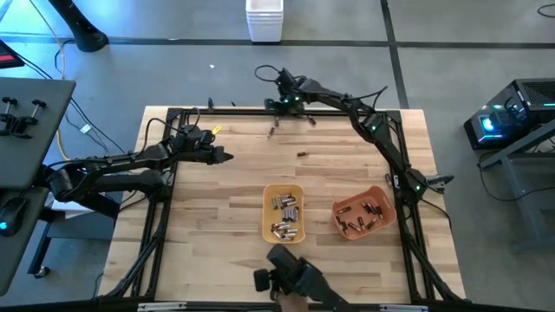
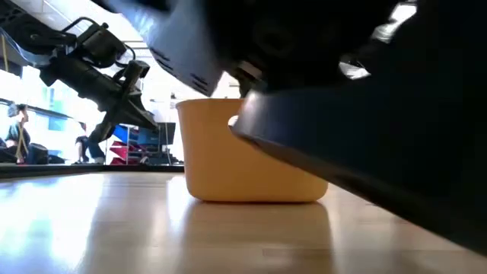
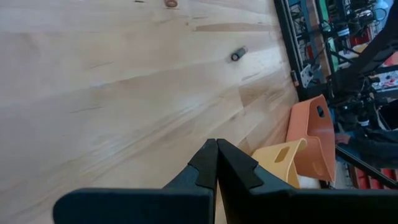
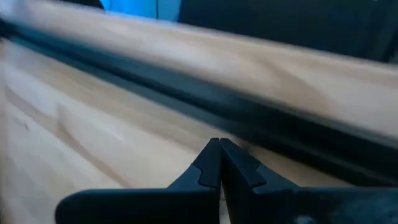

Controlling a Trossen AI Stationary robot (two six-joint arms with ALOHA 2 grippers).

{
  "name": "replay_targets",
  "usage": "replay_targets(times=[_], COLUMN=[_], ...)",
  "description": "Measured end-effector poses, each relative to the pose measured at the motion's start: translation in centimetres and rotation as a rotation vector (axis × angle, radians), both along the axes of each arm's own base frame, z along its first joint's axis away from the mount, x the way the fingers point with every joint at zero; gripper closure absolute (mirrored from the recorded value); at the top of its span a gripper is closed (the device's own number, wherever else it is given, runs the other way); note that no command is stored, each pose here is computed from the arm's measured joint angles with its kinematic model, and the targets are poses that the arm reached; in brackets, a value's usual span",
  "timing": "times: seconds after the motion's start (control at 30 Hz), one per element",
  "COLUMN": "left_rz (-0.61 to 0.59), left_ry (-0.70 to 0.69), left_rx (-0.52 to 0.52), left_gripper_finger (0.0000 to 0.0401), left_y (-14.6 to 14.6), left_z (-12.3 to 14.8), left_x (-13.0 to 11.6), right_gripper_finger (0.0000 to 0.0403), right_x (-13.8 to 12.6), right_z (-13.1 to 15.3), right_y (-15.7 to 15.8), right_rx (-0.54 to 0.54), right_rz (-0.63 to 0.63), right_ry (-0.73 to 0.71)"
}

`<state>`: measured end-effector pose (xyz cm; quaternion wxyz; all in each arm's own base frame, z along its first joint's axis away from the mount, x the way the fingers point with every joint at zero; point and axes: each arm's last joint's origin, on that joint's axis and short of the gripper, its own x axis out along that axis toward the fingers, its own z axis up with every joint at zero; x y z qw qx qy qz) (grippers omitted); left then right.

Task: Sort batteries
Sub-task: Adjust the black batteries

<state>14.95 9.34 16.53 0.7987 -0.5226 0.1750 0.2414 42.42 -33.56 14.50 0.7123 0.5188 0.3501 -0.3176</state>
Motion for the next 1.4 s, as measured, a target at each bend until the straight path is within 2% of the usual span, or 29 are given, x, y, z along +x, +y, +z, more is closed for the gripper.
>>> replay_targets(times=[0.1,0.27,0.4,0.57,0.7,0.8,0.87,0.93,1.07,1.17,1.3,1.4], left_rz=[-0.005,-0.010,-0.009,0.004,0.011,0.013,0.013,0.013,0.013,0.013,0.011,0.004], left_ry=[0.004,0.006,0.007,0.013,0.015,0.016,0.016,0.016,0.016,0.016,0.017,0.018], left_rx=[0.013,0.023,0.024,0.032,0.036,0.036,0.036,0.036,0.036,0.036,0.037,0.040], left_gripper_finger=[0.0401,0.0401,0.0401,0.0401,0.0401,0.0401,0.0401,0.0401,0.0401,0.0401,0.0401,0.0401], left_y=[0.0,0.0,0.0,0.1,0.1,0.1,0.1,0.1,0.1,0.1,0.1,0.1], left_z=[0.0,0.0,0.0,0.0,0.0,0.0,0.0,0.0,0.0,0.0,0.0,0.0], left_x=[0.0,0.0,0.0,0.0,0.0,0.0,0.0,0.0,0.0,0.0,0.0,0.0], right_gripper_finger=[0.0403,0.0403,0.0403,0.0403,0.0403,0.0403,0.0403,0.0403,0.0403,0.0403,0.0403,0.0403], right_x=[-0.6,0.1,-0.9,-2.3,-1.4,0.0,1.0,2.1,3.1,3.1,2.5,2.4], right_z=[-0.9,-0.8,-1.1,-0.1,2.3,3.1,2.9,2.8,2.9,1.6,0.5,0.6], right_y=[-0.2,0.6,0.7,-0.1,-0.5,1.0,2.3,3.3,3.5,3.3,3.3,2.9], right_rx=[0.074,0.038,0.008,0.022,-0.029,0.034,0.040,-0.031,-0.077,-0.076,-0.079,-0.097], right_rz=[0.057,0.096,0.144,0.183,0.179,0.206,0.223,0.209,0.152,0.107,0.170,0.267], right_ry=[0.006,0.008,0.124,0.177,0.066,-0.039,-0.025,0.001,-0.039,0.013,0.095,0.048])
